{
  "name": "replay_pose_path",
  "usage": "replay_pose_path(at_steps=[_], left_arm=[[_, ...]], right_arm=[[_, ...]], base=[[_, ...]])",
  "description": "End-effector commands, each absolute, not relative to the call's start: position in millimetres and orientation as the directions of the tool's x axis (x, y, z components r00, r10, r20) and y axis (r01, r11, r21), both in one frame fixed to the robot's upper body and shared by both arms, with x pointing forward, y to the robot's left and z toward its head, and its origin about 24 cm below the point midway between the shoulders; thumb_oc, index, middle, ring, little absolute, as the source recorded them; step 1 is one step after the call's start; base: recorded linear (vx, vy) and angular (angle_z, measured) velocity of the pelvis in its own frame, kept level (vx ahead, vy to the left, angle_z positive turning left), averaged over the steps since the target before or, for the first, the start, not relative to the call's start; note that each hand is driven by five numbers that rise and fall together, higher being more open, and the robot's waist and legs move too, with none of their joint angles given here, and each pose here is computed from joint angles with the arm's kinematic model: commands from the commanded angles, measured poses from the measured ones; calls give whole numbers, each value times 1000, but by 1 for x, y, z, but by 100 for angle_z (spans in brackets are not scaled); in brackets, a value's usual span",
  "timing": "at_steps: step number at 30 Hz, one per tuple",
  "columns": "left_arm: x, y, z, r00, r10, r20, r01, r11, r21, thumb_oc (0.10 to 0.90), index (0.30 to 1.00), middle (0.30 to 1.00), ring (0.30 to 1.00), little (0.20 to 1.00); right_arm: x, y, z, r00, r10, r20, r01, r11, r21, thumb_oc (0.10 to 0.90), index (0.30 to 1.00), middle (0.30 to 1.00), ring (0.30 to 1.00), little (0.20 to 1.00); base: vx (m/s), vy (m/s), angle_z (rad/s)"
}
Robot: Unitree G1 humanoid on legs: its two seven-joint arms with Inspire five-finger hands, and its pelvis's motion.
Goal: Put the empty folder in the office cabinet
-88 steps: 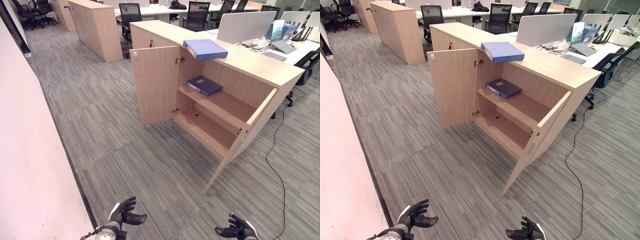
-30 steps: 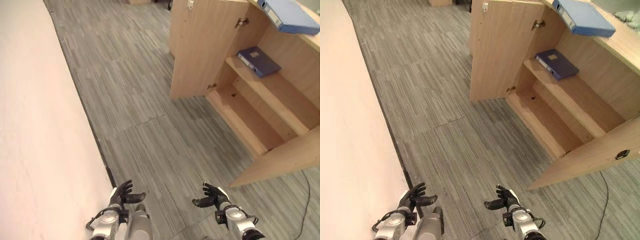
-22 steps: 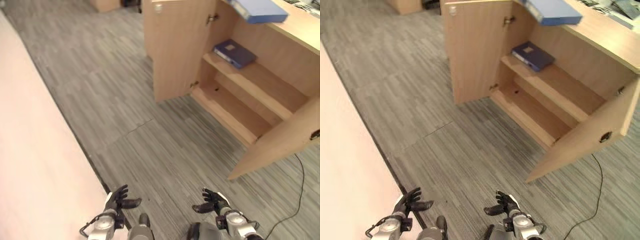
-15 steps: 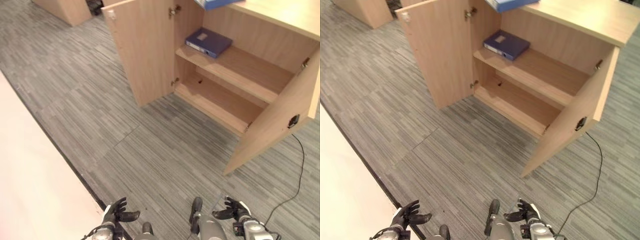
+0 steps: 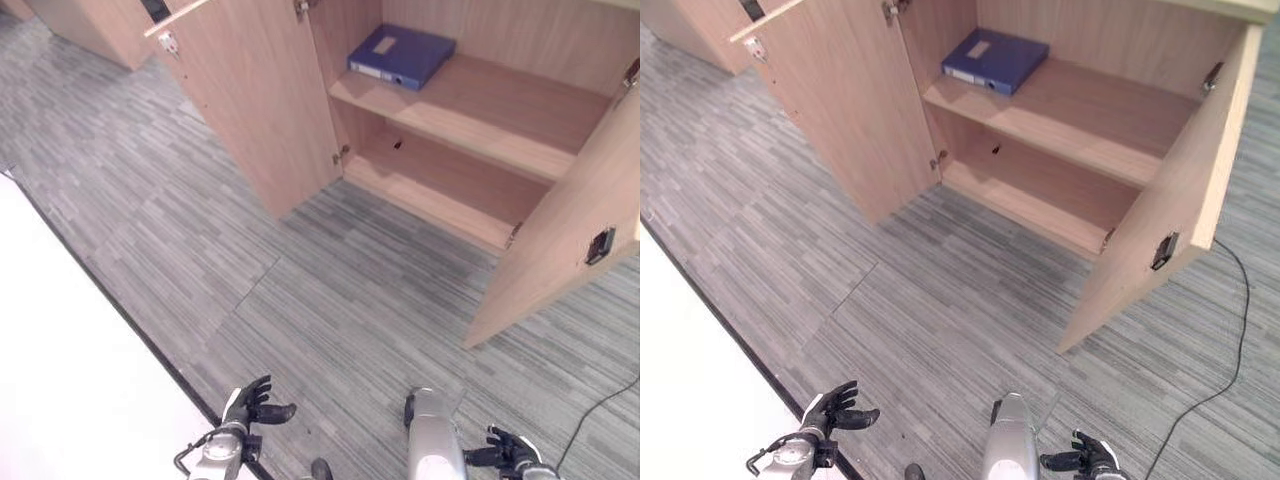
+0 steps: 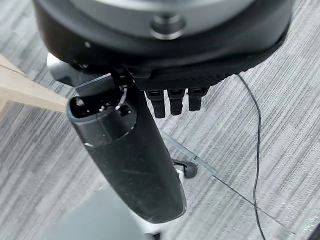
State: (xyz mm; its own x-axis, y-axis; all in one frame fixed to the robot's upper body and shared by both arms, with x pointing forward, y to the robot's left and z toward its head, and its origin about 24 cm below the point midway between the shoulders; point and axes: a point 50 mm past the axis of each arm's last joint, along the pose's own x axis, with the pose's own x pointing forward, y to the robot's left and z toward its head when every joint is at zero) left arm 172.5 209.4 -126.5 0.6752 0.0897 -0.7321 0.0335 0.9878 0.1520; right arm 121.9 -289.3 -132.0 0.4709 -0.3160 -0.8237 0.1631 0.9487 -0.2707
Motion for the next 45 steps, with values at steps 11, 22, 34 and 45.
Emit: replay_pose_path(at_steps=[11, 22, 34, 45], left_arm=[[215, 205, -92, 825, 34, -564, 69, 985, 159, 800, 900, 900, 900, 900], [189, 219, -108, 771, 110, -627, -10, 987, 161, 800, 900, 900, 900, 900], [191, 240, -106, 749, 145, -647, 21, 970, 241, 800, 900, 900, 900, 900], [191, 244, -110, 716, 151, -681, 42, 965, 259, 800, 900, 900, 900, 900]], right_arm=[[130, -288, -127, 527, -289, -799, 101, 955, -279, 800, 900, 900, 900, 900], [151, -278, -121, 592, -240, -769, -1, 955, -298, 800, 900, 900, 900, 900], [148, -249, -136, 545, -197, -815, 20, 975, -222, 800, 900, 900, 900, 900], [150, -253, -134, 553, -234, -799, 54, 968, -246, 800, 900, 900, 900, 900]], base=[[310, -91, -15], [384, 337, -84], [267, 417, -14], [111, 435, -25]])
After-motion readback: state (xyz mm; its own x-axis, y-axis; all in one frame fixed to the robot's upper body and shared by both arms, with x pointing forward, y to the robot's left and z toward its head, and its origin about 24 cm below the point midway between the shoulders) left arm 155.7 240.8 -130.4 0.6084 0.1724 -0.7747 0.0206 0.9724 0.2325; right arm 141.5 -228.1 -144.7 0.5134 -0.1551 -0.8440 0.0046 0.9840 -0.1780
